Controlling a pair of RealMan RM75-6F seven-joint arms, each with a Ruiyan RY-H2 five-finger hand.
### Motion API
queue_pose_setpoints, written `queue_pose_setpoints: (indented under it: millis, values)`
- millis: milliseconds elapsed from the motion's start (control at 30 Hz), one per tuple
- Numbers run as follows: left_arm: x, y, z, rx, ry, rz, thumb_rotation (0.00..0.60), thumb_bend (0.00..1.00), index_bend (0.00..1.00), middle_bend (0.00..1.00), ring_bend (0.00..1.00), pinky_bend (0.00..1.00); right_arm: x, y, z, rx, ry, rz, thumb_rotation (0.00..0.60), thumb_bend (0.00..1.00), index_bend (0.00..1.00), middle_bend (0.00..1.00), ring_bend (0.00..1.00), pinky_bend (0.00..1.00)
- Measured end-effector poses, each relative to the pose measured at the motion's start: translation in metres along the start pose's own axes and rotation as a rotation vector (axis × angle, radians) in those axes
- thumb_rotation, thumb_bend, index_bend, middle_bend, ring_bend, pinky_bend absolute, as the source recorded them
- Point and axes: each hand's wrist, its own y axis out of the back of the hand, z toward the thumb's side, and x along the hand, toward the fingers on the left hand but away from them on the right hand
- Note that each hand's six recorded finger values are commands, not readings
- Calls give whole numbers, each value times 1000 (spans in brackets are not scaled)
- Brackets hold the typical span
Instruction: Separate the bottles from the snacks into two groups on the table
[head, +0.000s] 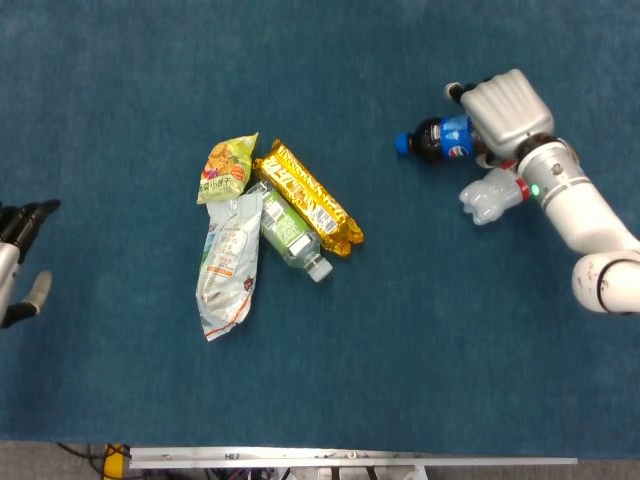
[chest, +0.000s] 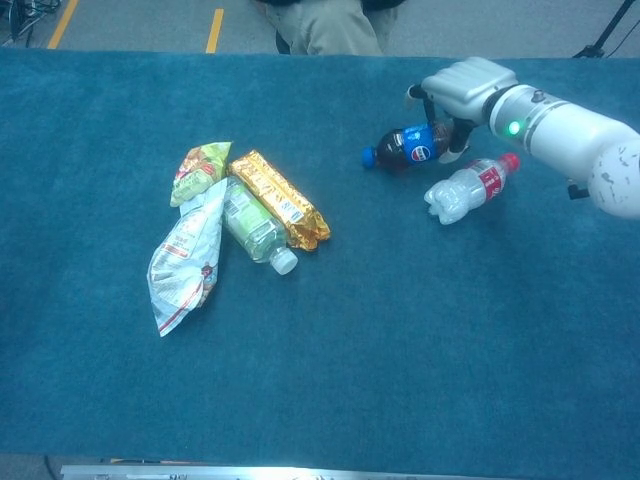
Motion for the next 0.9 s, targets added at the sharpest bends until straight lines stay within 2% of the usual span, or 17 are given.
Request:
queue_pose_setpoints:
  millis: [233, 433, 667, 900]
  values:
    - [0, 1, -1, 3, 3, 0, 600, 405, 100, 196, 192, 146, 7, 4, 11, -26, 43, -2, 600, 109, 209, 393, 383, 586]
    - [1, 1, -1, 4, 3, 2, 600, 405, 100, 196, 192, 146, 23, 19, 32, -28, 136, -48, 600, 109, 209, 392, 358, 528]
    - [0, -1, -3, 4, 10, -4, 600, 405, 100, 196, 191, 146, 58, 27, 79, 50, 354, -86, 600, 109, 209, 392, 320, 445]
    - [-4, 0, -7, -2, 22, -1, 600, 405, 100, 195, 192, 146, 94, 17, 130, 146, 566, -93, 600, 109, 208, 392, 313, 436]
